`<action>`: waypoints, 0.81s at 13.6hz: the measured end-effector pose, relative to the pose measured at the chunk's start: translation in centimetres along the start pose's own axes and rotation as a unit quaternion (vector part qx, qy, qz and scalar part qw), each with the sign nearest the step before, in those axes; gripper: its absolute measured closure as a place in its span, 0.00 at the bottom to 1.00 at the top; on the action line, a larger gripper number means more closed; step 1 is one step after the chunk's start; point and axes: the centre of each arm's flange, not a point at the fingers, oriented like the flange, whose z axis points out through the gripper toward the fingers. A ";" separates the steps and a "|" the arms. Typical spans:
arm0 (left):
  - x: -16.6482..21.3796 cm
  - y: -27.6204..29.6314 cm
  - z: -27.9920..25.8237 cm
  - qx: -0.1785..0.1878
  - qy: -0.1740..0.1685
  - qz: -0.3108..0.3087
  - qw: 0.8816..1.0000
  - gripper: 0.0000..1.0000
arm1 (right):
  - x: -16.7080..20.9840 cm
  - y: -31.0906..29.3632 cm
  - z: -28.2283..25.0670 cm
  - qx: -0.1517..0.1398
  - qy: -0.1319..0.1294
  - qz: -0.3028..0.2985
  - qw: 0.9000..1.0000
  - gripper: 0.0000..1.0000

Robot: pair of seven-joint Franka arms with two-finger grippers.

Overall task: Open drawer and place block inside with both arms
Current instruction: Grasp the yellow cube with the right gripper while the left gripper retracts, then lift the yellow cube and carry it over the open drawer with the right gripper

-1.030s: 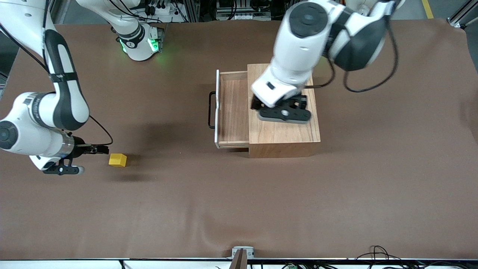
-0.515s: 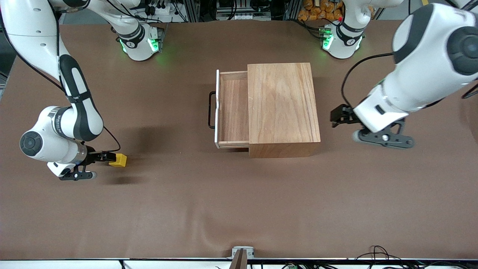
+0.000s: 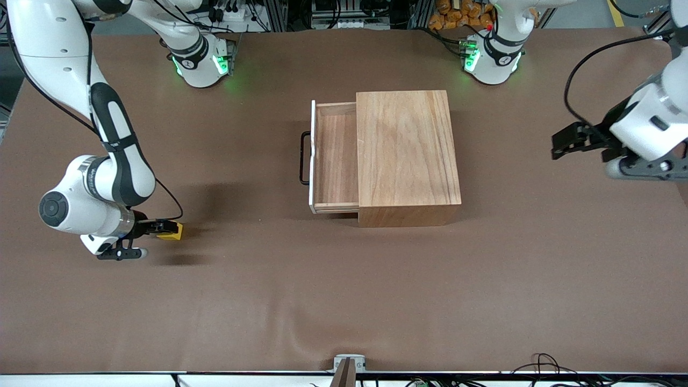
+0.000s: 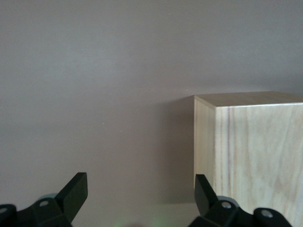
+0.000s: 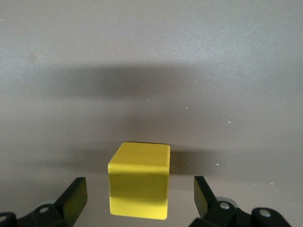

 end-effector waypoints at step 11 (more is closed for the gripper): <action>-7.4 -7.1 -6.1 0.003 0.030 -0.061 0.998 0.00 | -0.1 0.5 2.1 -0.001 -0.016 -0.014 1.000 0.44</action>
